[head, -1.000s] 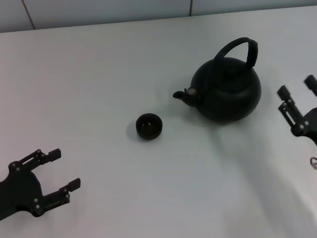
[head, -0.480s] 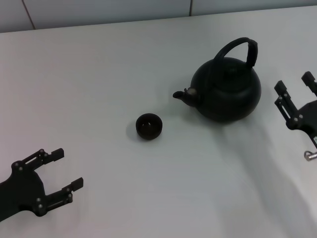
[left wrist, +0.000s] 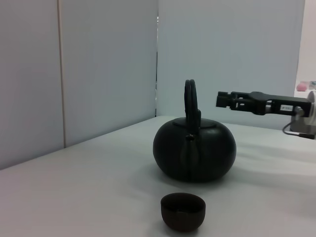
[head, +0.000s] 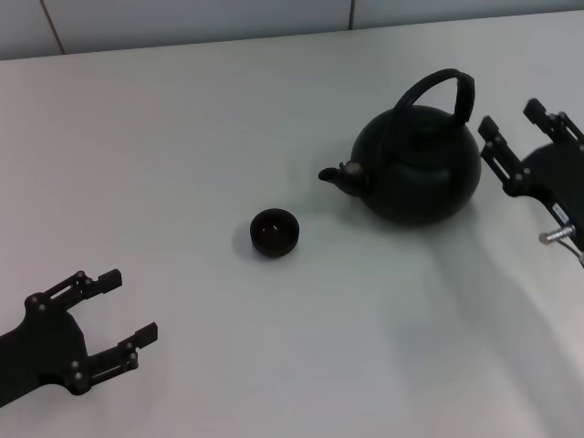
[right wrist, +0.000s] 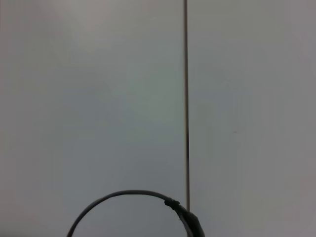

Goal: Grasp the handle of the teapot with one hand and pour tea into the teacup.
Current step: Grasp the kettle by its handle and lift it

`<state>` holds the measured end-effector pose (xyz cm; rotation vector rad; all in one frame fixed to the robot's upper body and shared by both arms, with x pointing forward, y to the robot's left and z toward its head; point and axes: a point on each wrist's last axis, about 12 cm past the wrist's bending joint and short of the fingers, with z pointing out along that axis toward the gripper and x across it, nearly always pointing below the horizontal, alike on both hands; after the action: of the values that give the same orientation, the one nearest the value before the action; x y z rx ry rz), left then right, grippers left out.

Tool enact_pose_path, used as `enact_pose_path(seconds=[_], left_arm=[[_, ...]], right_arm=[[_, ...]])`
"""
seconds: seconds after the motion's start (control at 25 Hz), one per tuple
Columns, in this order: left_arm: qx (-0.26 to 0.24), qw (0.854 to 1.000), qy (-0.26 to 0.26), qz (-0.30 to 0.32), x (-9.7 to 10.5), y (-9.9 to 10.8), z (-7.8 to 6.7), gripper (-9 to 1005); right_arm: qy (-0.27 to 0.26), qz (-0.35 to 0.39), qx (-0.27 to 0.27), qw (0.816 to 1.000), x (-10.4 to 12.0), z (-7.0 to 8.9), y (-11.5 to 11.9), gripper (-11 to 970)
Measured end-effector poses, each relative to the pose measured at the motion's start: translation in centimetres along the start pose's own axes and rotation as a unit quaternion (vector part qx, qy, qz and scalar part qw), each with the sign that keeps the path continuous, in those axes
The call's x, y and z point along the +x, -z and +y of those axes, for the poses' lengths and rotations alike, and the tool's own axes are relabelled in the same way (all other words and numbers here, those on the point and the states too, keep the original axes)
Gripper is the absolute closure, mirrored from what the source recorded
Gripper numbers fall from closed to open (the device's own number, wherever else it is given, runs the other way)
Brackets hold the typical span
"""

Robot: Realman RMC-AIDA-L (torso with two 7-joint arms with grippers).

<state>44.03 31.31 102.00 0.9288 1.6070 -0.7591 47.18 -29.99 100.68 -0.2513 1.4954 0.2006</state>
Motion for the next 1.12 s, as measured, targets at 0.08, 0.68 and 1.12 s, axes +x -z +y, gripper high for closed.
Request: enact_pose_path(seconds=[0.08, 0.68, 1.12], left_arm=[[0.000, 1.000, 0.001, -0.001, 0.0, 0.0, 0.0, 196], [-0.011, 1.000, 0.002, -0.015, -0.3, -0.3, 0.2, 196], [-0.009, 1.000, 0.005, -0.022, -0.4, -0.7, 0.2, 196]], right_arm=[[0.000, 0.005, -0.007, 1.000, -0.1, -0.2, -0.8, 373], [0.020, 0.037, -0.033, 0.999, -0.7, -0.5, -5.3, 412], [0.012, 0.047, -0.044, 0.998, -0.6, -0.3, -5.7, 506]])
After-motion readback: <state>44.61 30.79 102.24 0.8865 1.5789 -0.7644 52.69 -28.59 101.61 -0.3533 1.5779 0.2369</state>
